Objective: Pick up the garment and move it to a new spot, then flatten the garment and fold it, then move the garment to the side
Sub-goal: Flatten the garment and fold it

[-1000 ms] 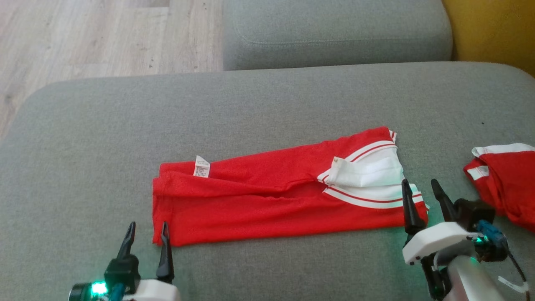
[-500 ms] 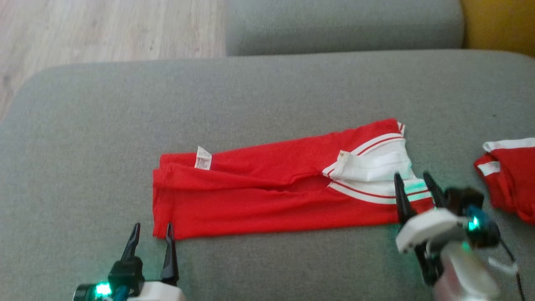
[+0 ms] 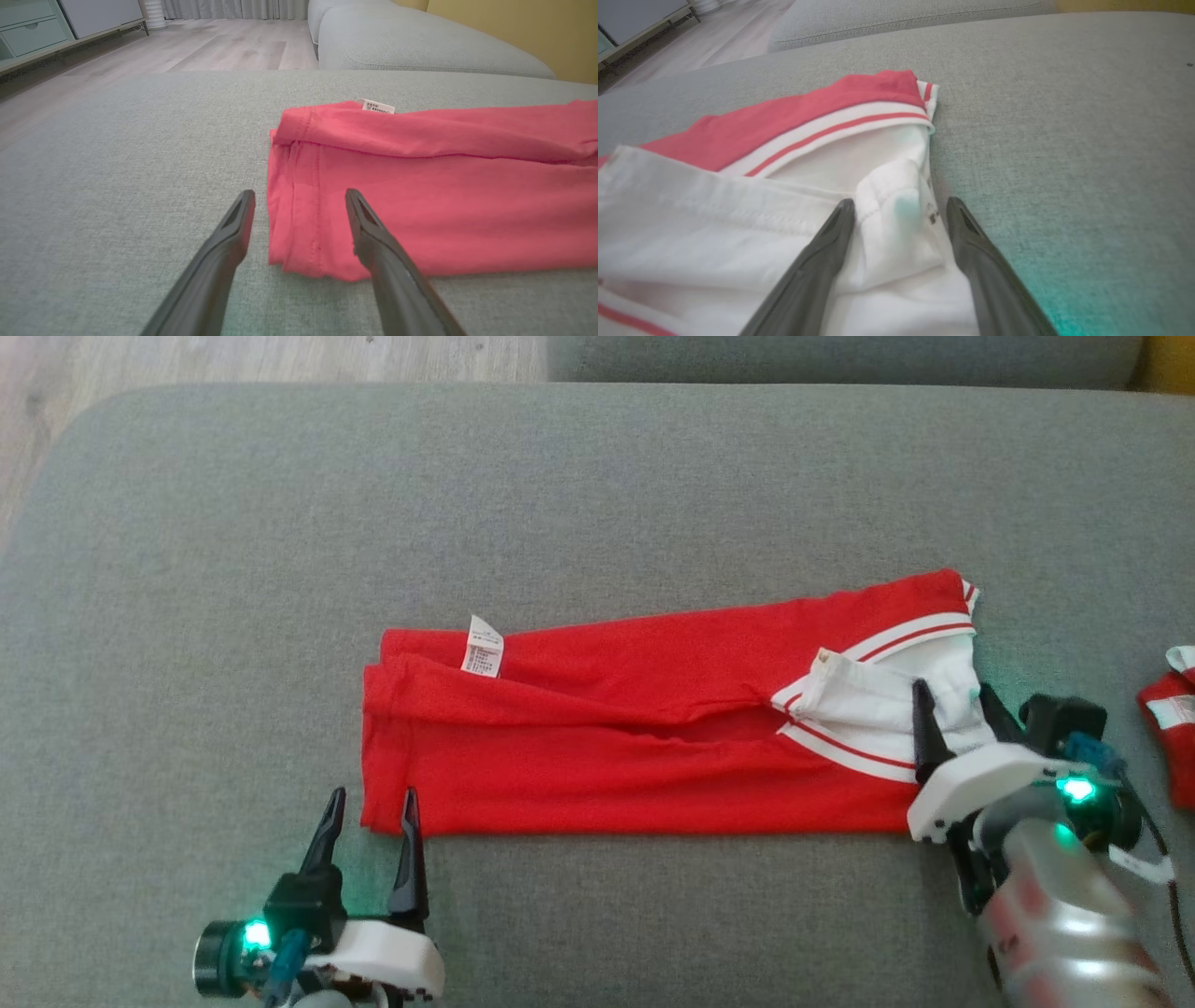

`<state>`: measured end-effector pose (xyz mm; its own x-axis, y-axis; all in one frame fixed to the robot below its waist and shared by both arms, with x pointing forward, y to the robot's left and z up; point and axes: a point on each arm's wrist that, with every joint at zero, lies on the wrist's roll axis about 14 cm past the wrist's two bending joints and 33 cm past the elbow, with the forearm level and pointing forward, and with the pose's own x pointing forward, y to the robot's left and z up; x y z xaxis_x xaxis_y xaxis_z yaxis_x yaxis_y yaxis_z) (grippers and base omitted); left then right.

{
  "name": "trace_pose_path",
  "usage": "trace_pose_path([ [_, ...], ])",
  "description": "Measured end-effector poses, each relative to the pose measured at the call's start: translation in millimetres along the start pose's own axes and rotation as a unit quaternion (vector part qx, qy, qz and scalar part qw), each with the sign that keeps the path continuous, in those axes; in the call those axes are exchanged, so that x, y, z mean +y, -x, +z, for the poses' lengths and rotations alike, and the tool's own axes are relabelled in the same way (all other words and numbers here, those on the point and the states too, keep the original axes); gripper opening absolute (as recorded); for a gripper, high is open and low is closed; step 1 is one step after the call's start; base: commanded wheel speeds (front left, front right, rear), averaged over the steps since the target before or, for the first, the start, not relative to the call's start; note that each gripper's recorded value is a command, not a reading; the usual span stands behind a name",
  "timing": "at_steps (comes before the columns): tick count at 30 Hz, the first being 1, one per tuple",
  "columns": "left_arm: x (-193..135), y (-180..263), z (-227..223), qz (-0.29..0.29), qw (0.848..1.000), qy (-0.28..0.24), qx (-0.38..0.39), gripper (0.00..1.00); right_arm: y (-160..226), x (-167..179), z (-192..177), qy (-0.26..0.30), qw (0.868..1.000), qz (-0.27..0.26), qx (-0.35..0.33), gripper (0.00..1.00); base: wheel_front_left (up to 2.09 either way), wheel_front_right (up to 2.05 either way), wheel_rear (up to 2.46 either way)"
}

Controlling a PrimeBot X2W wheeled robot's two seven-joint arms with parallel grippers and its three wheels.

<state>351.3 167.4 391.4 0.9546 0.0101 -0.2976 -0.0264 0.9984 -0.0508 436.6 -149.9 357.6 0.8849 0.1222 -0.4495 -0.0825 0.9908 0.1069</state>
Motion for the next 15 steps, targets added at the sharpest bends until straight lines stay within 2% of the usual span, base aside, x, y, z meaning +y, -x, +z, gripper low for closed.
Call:
trace_pose_path([
  [2,0,-1,-1,0.0,1.0,0.0,0.002,1.0,-4,0,2,-0.005,1.0,-0.001,0.003,1.0,0.0,0.0,0.0],
  [3,-1,-1,-2,-0.001,1.0,0.0,0.003,1.0,-4,0,2,-0.009,1.0,-0.002,0.006,0.6,0.0,0.0,0.0],
  [4,-1,-1,-3,-0.002,1.0,-0.001,0.005,1.0,-4,-1,2,-0.014,1.0,-0.004,0.006,0.0,0.0,0.0,0.0],
  [10,-9,-3,-1,-0.013,1.0,-0.003,0.003,1.0,4,-13,7,-0.035,0.999,-0.023,-0.003,0.0,0.0,0.0,0.0],
  [15,-15,-3,5,-0.023,1.0,-0.004,-0.006,1.0,20,-47,25,-0.029,0.997,-0.056,-0.047,0.0,0.0,0.0,0.0],
])
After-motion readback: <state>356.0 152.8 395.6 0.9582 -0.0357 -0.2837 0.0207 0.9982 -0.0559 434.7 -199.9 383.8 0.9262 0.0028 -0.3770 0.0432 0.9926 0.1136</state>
